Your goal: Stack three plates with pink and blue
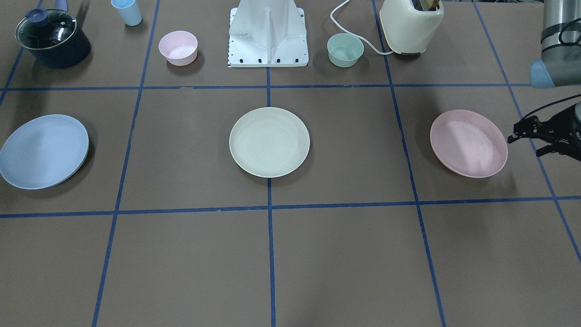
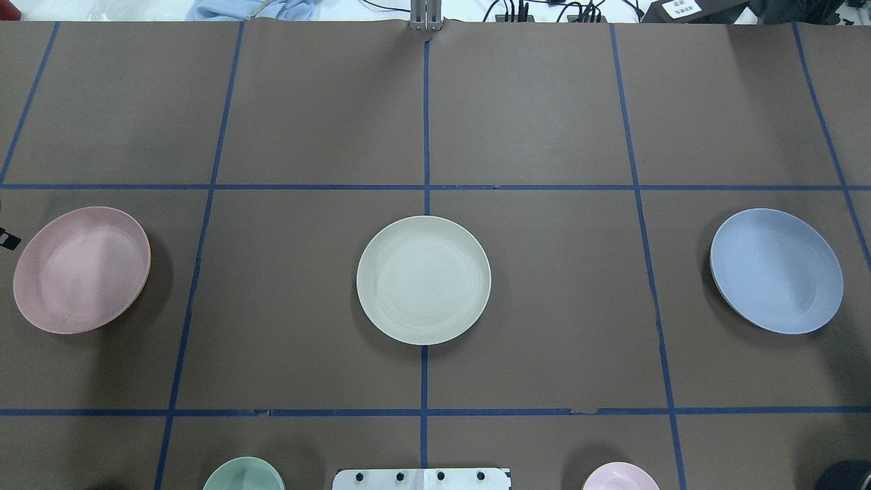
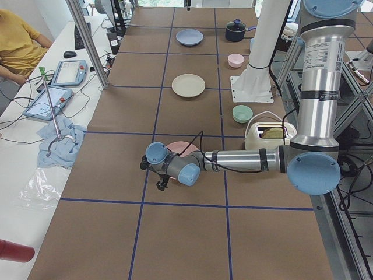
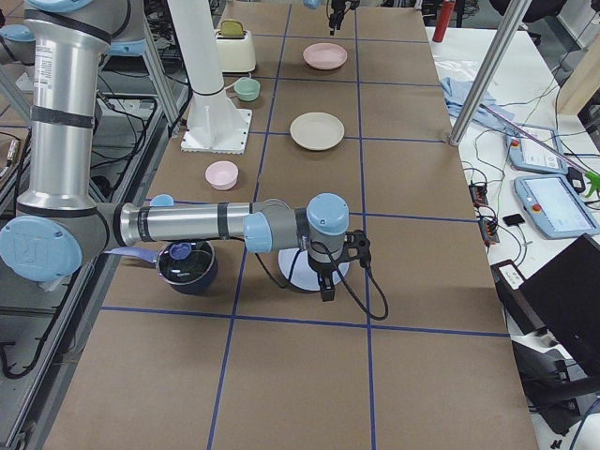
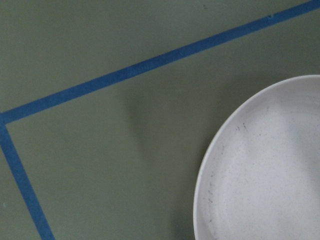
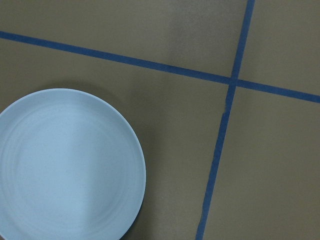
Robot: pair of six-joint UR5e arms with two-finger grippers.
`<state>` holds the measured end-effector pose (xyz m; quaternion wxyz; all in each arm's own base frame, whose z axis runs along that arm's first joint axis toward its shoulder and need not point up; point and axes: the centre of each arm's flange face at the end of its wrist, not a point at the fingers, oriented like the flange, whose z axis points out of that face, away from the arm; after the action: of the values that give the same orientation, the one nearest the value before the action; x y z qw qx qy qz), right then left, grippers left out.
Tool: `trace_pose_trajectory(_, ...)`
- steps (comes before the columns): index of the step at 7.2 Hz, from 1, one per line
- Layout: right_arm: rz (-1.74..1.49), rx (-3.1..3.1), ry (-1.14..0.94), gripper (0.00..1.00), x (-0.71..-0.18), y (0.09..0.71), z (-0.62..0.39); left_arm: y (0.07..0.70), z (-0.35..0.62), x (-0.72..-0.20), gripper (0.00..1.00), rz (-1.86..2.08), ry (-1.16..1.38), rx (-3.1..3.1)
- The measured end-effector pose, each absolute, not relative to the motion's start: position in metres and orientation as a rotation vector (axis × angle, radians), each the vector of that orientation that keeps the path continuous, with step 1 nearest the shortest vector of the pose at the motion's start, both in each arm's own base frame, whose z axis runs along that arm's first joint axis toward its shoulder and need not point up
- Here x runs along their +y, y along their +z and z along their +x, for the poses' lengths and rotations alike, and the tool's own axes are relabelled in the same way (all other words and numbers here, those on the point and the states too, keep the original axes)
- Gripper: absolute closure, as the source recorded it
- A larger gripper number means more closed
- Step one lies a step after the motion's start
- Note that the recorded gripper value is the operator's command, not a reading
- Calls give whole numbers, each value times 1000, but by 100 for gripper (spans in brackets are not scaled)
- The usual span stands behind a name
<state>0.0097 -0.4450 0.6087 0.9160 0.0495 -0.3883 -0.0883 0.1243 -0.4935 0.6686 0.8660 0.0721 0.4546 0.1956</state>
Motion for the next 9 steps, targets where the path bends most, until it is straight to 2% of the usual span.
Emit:
trace_pose_trajectory(4,99,-800,-180,0,-445,609,10,681,148,-495,8,121,441,960)
trace_pose_trajectory(5,99,-800,-180,0,-445,609,10,681,151,-497,13,118,444,961)
trace_pose_trajectory(7,98,-800,-180,0,-445,609,10,680,157,-498,13,113,455,963)
trace_pose_trajectory(8,98,-800,-180,0,-445,610,10,678,162,-499,18,112,463,966)
trace_pose_trajectory(9,98,-800,-180,0,-445,610,10,676,167,-501,30,110,469,971)
